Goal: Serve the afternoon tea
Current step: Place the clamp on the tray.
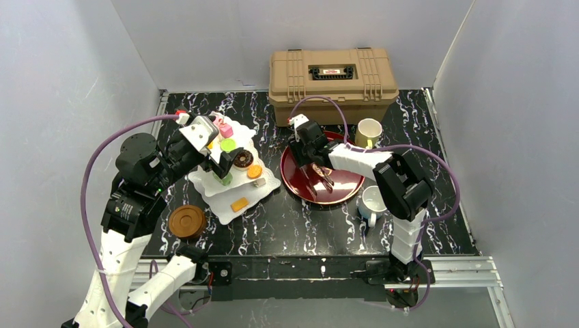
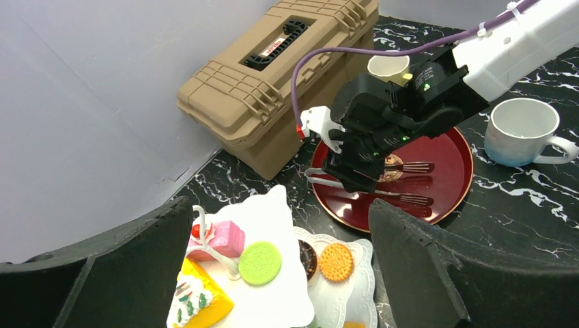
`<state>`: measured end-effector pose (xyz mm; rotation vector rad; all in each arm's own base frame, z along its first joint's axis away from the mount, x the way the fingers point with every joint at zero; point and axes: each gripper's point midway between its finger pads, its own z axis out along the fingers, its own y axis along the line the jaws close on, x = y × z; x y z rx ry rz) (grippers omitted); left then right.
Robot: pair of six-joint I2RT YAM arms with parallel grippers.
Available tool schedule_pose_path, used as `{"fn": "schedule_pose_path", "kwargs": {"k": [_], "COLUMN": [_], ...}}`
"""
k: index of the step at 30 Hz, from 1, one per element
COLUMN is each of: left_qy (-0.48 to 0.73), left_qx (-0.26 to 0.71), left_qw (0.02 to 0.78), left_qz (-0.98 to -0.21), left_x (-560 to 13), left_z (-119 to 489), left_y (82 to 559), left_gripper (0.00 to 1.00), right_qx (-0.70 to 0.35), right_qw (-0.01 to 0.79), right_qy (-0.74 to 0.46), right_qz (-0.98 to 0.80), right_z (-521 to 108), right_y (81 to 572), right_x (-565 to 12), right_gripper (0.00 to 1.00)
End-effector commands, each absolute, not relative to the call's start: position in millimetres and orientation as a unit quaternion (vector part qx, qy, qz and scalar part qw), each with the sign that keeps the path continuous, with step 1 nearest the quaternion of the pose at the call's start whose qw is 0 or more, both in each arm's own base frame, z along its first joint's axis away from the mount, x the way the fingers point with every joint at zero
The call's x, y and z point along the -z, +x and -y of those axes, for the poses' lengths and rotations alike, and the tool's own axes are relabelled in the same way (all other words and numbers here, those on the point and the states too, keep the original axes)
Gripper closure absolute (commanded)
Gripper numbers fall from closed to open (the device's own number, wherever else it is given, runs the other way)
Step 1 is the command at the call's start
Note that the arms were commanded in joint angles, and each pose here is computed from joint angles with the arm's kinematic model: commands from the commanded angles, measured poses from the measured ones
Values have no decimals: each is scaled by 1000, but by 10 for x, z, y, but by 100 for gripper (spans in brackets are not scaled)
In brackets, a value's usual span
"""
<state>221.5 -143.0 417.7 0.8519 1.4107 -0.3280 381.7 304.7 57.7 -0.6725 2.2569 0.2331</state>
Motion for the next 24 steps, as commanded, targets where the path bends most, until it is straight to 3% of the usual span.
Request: {"fn": "schedule_pose_path", "kwargs": {"k": [1, 7, 15, 21, 24], "left_qy": [377, 378, 372, 302, 251], "left_qx": [150, 145, 96, 35, -44], "left_qw": [674, 676, 669, 653, 622], "left_qz": [-618, -616, -637, -694, -741], "left_x": [-4232, -4261, -4197, -4199, -4099], "left_z": [1438, 1422, 1220, 830, 449], "left_y": [2180, 2176, 2141, 2101, 2102], "left_gripper": [1, 1, 0, 1, 1], "right_qx": [-108, -115, -181, -220, -228], "right_qw": [429, 478, 557, 547, 532], "right_qy": [-248, -227, -221, -263, -273], "right_qz": [-862, -841, -780, -764, -768], "right_z": [-3182, -3137, -3342, -3446, -3392], "right_y": [4003, 3996, 3429, 2672, 2420], "right_x": [-924, -1459, -2450, -2436, -2292], "right_gripper": [35, 2, 2, 2, 2]}}
